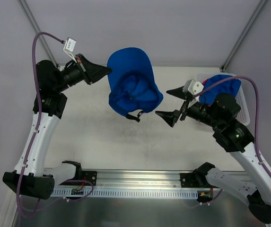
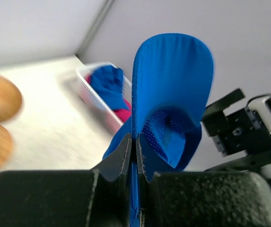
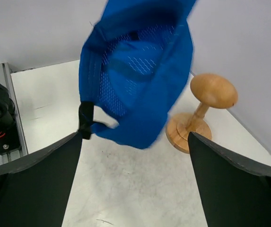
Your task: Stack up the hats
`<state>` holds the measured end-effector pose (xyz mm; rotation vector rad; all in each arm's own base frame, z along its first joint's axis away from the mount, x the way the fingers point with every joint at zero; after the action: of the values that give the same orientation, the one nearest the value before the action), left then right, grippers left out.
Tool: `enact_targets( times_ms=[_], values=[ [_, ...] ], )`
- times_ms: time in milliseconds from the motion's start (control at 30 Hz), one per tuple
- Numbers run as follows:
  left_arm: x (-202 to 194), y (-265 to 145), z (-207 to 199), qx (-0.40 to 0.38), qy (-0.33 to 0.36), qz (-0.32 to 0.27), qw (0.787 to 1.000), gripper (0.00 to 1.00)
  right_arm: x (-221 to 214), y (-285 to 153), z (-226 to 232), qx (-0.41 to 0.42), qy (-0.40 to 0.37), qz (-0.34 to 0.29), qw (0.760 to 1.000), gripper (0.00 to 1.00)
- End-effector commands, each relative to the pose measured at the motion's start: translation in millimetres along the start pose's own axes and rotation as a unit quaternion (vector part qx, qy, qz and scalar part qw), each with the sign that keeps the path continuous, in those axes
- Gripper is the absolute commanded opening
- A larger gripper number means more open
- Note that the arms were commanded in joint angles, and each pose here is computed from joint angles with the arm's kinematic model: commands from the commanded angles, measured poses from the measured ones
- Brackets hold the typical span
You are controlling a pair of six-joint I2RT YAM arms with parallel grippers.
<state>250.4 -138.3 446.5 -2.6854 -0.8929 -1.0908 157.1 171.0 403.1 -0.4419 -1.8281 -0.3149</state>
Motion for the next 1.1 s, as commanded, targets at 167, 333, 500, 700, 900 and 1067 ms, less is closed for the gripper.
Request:
enact_targets(
  times_ms=[167, 333, 500, 700, 900, 1067],
  values=[
    [21.0, -15.3, -36.3, -0.04, 0.439, -0.03, 0.897, 0.0, 7.8, -7.2, -27.2, -0.071, 0.01, 0.019, 0.997, 0.99],
    [36.3, -7.2, -34.1, -0.009, 0.545, -0.073, 0.835, 0.0, 22.5, 6.7, -42.9, -0.067, 0.01, 0.012, 0.998, 0.99],
    [66.3, 6.8, -52.5, -0.001, 0.604, -0.147, 0.783, 0.0, 43.2, 27.6, -62.9, -0.065, -0.004, -0.003, 0.998, 0.99],
    [81.7, 28.0, -60.9, -0.037, 0.63, -0.158, 0.76, 0.0, 80.1, 51.0, -86.4, -0.057, -0.034, -0.057, 0.996, 1.0],
    [90.8, 39.1, -69.5, -0.072, 0.649, -0.182, 0.735, 0.0, 96.9, 81.7, -128.6, -0.087, -0.041, -0.077, 0.992, 0.99],
    [91.9, 52.1, -62.9, -0.097, 0.676, -0.187, 0.706, 0.0, 90.9, 104.6, -168.6, -0.107, -0.024, -0.08, 0.991, 0.99]
  ],
)
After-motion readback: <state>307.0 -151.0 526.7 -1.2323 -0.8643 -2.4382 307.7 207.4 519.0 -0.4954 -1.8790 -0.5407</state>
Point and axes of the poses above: each gripper's point midway between its finger pads, its own y axis out along the fingers, its own z axis along the line the jaws close on, x = y × z, the point moved 7 cm from there along -y, back along the fingers, and after that the axes turned 8 degrees about -y, right-handed, at the moved point
